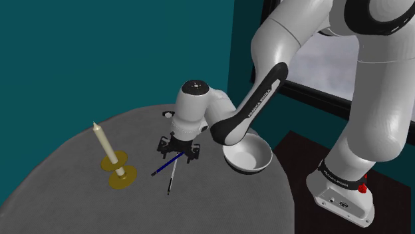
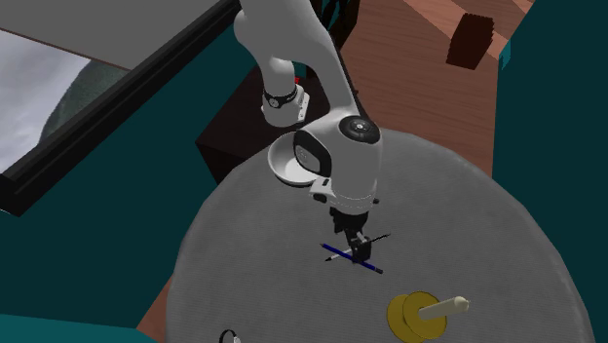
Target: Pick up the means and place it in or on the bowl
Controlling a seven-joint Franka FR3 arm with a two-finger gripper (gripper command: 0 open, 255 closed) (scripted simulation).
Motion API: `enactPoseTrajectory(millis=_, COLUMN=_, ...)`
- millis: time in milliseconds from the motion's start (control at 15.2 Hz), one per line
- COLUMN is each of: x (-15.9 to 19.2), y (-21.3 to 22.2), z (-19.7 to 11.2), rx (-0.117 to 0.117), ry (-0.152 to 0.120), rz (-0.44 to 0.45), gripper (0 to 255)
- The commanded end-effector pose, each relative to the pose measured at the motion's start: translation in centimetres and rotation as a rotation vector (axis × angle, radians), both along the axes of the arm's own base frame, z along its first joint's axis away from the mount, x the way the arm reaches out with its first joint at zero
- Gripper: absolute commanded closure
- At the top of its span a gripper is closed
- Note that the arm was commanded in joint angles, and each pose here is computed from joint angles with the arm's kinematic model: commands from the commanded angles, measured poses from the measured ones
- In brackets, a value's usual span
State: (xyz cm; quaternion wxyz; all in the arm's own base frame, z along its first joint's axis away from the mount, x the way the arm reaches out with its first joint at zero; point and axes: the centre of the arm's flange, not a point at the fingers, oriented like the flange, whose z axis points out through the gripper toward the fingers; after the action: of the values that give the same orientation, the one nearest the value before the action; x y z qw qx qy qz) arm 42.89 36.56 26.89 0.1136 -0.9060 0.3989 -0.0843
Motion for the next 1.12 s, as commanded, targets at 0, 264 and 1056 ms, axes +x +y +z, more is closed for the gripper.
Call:
enactPoseTrajectory(millis=0, x=0.23, y=0.20, z=-0.99, rx=0.000, ry=-0.001, rz=0.000, gripper=0)
enactPoseTrajectory(millis=264, x=0.30, y=0.24, z=-1.28, rx=0.000, ry=-0.001, rz=0.000, gripper=0)
enactPoseTrajectory(millis=1056, x=0.27, y=0.24, z=-1.36, rx=0.000, ry=0.000, rz=0.000, gripper=255)
